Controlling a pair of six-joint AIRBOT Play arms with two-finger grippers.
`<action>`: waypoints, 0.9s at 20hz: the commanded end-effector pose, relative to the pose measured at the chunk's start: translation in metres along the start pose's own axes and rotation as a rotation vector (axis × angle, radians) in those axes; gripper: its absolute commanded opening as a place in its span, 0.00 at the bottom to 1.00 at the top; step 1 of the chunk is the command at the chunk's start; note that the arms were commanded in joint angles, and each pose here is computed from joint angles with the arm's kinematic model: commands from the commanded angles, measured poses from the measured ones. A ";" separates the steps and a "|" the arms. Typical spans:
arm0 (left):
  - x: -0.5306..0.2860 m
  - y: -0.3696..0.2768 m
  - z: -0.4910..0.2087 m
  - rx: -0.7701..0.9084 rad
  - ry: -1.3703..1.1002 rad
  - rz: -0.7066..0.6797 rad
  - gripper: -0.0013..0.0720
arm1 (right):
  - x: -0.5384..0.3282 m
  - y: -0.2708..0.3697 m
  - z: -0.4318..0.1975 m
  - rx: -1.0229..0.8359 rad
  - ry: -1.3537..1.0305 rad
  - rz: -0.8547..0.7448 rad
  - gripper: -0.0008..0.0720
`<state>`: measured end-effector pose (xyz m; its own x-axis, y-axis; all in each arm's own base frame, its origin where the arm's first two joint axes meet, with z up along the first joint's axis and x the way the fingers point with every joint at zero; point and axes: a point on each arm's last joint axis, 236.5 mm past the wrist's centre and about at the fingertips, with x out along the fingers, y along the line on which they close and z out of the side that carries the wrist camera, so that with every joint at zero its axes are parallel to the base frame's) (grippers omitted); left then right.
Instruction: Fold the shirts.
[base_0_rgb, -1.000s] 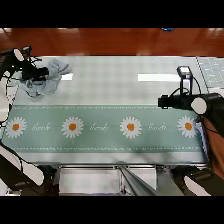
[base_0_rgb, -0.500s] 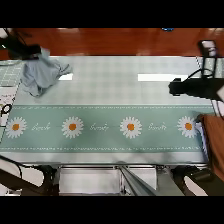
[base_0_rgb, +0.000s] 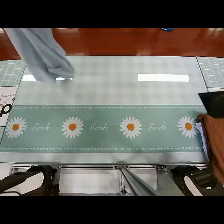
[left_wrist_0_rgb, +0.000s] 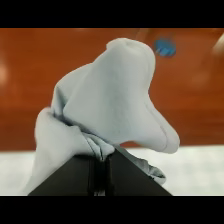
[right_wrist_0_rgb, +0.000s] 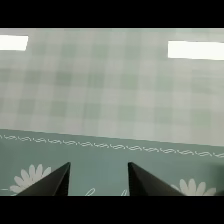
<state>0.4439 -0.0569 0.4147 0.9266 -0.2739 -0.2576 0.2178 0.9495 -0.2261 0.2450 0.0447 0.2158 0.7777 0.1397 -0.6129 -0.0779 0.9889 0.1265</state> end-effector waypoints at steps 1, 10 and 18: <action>-0.061 -0.078 0.042 -0.029 -0.168 -0.215 0.04 | -0.036 -0.001 -0.006 0.023 -0.061 0.014 0.58; -0.077 -0.235 -0.067 -0.026 0.080 -0.627 0.04 | -0.049 -0.003 -0.021 0.031 -0.040 0.012 0.58; -0.029 -0.156 -0.310 -0.175 0.495 -0.405 0.04 | -0.010 -0.002 -0.054 0.070 0.061 0.019 0.58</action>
<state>0.3002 -0.2598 0.2635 0.5697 -0.7327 -0.3722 0.5425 0.6755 -0.4994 0.1996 0.0373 0.2051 0.7710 0.1438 -0.6204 -0.0509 0.9850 0.1651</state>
